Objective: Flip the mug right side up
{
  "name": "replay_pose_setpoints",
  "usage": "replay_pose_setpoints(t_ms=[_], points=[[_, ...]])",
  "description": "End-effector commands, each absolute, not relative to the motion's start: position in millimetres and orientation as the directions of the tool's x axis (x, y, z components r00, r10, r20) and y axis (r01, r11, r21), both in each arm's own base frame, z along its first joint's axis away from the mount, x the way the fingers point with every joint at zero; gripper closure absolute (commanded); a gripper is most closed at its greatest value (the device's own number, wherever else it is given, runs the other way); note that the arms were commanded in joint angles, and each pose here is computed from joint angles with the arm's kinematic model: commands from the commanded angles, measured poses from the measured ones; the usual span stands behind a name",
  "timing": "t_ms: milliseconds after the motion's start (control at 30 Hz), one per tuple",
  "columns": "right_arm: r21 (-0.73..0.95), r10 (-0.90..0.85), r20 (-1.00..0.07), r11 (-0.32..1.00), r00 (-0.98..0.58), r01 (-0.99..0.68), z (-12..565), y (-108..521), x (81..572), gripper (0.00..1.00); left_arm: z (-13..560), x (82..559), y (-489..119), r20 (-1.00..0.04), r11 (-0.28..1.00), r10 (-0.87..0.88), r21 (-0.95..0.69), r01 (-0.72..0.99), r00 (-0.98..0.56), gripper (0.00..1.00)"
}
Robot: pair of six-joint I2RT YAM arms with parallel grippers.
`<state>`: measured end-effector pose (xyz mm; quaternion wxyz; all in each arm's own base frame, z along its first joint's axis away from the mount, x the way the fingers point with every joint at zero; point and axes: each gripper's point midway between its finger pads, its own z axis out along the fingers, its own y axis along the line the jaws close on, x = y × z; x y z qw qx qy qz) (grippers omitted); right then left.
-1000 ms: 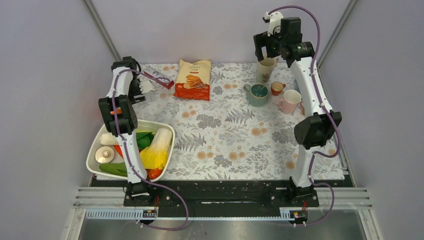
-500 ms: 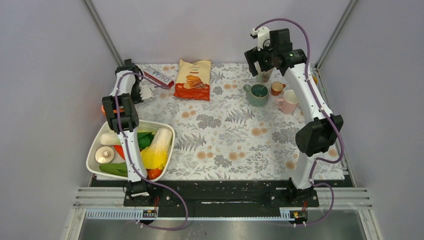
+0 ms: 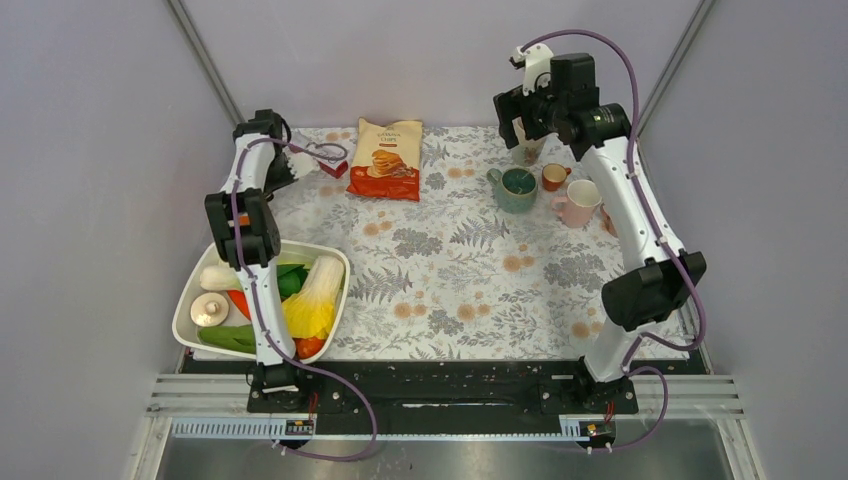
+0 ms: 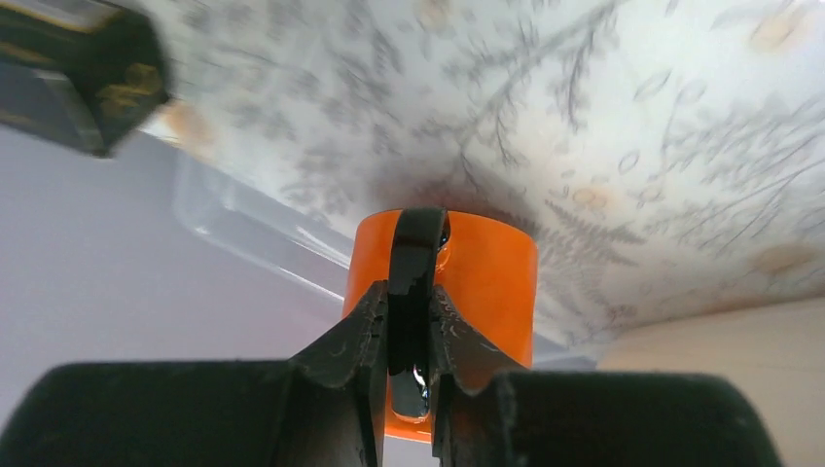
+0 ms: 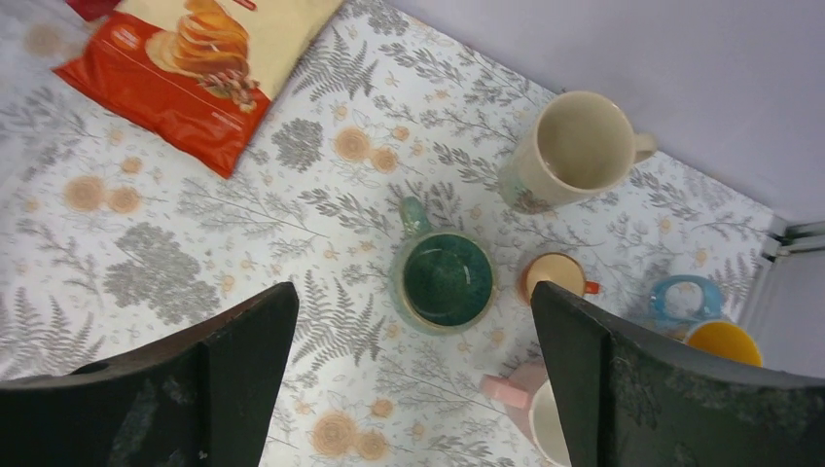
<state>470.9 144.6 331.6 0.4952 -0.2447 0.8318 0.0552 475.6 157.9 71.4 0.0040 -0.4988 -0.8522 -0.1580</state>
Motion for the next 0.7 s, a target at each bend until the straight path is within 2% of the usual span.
replay_pose_setpoints(t_ms=[0, 167, 333, 467, 667], points=[[-0.01, -0.192, -0.923, 0.879, -0.334, -0.478, 363, 168, 453, 0.01, 172, 519, 116, -0.193, 0.552, 0.824, 0.484, 0.679, -0.533, 1.0], [0.218, 0.0, -0.924, 0.822, -0.382, -0.526, 350, 208, 441, 0.01, 194, 516, 69, -0.447, 0.671, 0.734, 0.362, 0.647, -0.512, 1.0], [0.274, -0.017, -0.908, 0.731, -0.418, -0.625, 327, 260, 424, 0.01, 211, 509, 8, -0.676, 0.761, 0.523, 0.096, 0.641, -0.519, 1.0], [0.337, -0.03, -0.894, 0.612, -0.447, -0.715, 312, 306, 408, 0.0, 219, 501, -40, -0.744, 0.745, 0.411, -0.059, 0.665, -0.526, 1.0], [0.459, 0.025, -0.861, 0.47, -0.508, -0.754, 298, 354, 394, 0.01, 248, 483, -101, -0.801, 0.672, 0.29, -0.218, 0.707, -0.523, 1.0]])
